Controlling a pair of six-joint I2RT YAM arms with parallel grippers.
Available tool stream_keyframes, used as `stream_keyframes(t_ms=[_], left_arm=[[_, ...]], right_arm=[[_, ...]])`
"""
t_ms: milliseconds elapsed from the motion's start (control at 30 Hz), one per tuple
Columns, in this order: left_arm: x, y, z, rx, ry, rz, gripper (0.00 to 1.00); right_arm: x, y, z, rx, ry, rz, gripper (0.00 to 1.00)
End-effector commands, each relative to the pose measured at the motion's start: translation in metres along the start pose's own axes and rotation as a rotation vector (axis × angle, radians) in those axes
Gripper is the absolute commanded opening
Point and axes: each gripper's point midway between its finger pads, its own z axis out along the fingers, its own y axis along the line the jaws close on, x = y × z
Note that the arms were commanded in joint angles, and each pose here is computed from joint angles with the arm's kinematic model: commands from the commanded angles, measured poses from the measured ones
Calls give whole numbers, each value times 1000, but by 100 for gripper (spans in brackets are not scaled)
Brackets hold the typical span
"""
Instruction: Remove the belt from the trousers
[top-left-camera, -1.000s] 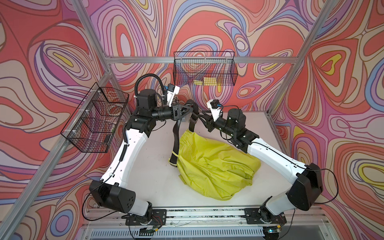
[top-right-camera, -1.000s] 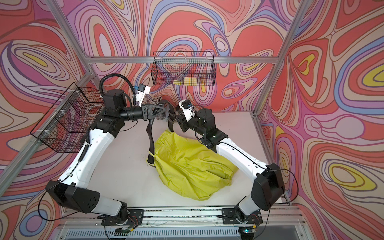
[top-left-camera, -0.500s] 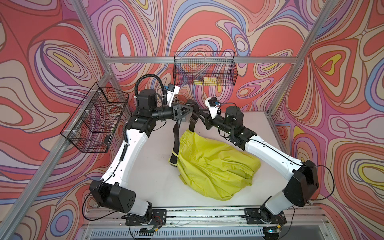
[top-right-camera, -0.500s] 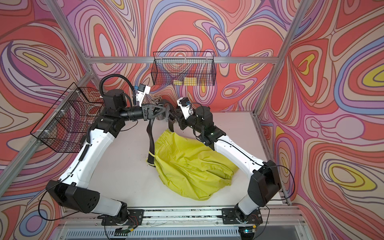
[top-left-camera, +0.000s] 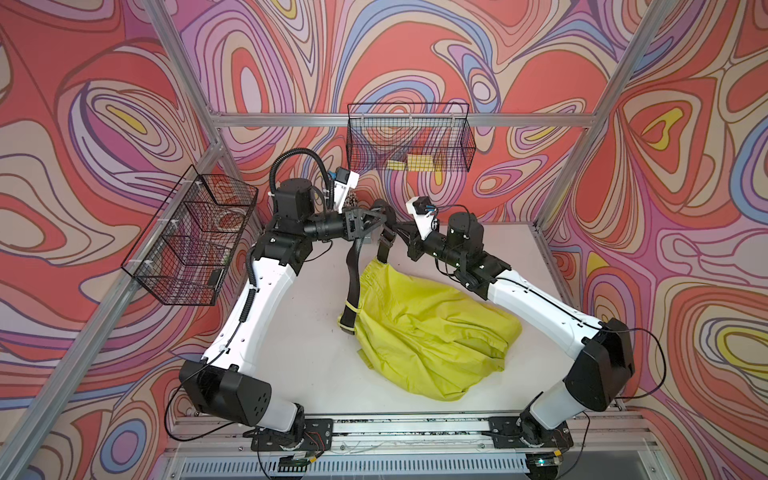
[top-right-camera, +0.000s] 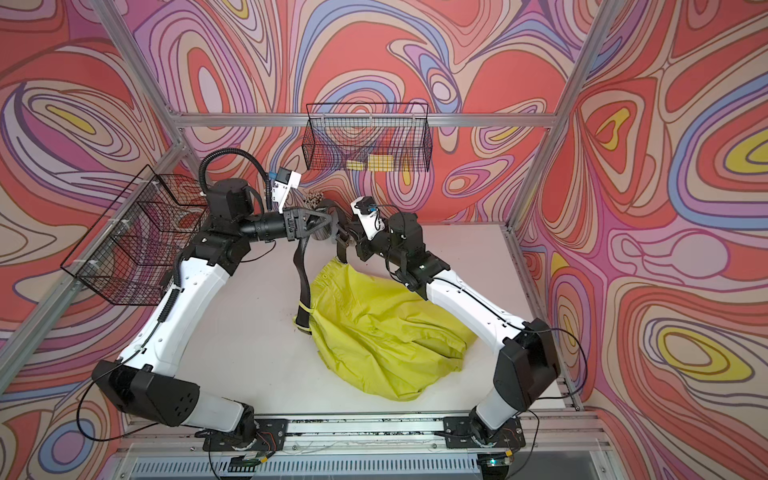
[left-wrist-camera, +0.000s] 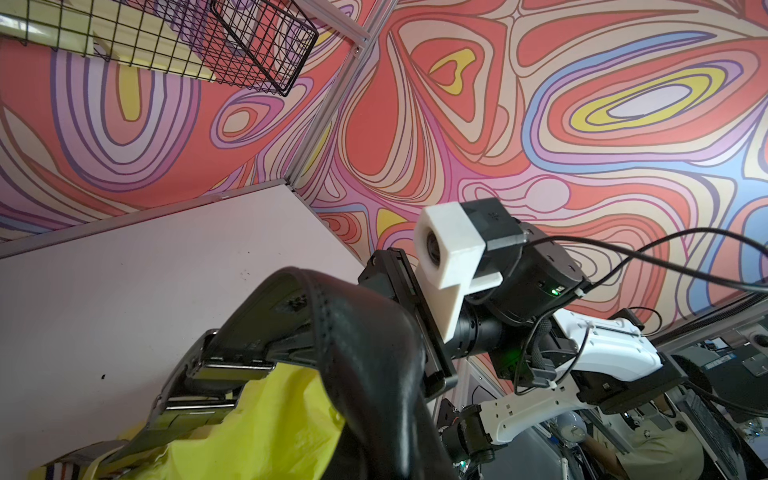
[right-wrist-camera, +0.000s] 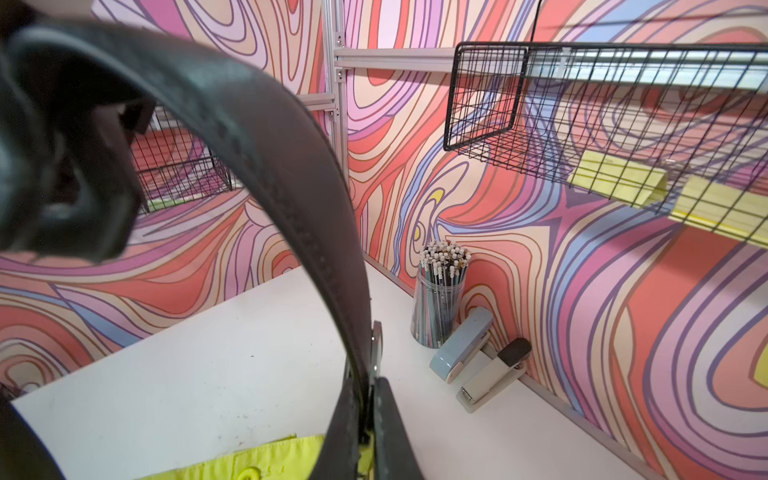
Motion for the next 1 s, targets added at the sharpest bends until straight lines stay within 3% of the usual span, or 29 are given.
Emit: stream_keyframes(t_ms=[0,333,967], left_arm=[[-27,-44,-14,83,-64,131,0],[-37,-69,-26,113,-100,229,0],[-48,-96,-36,181,-147,332,0]], right_arm=[[54,-6,13,20,124,26,2],[112,-22,23,41,229,106,4],[179,-18,35,6,379,156,11]])
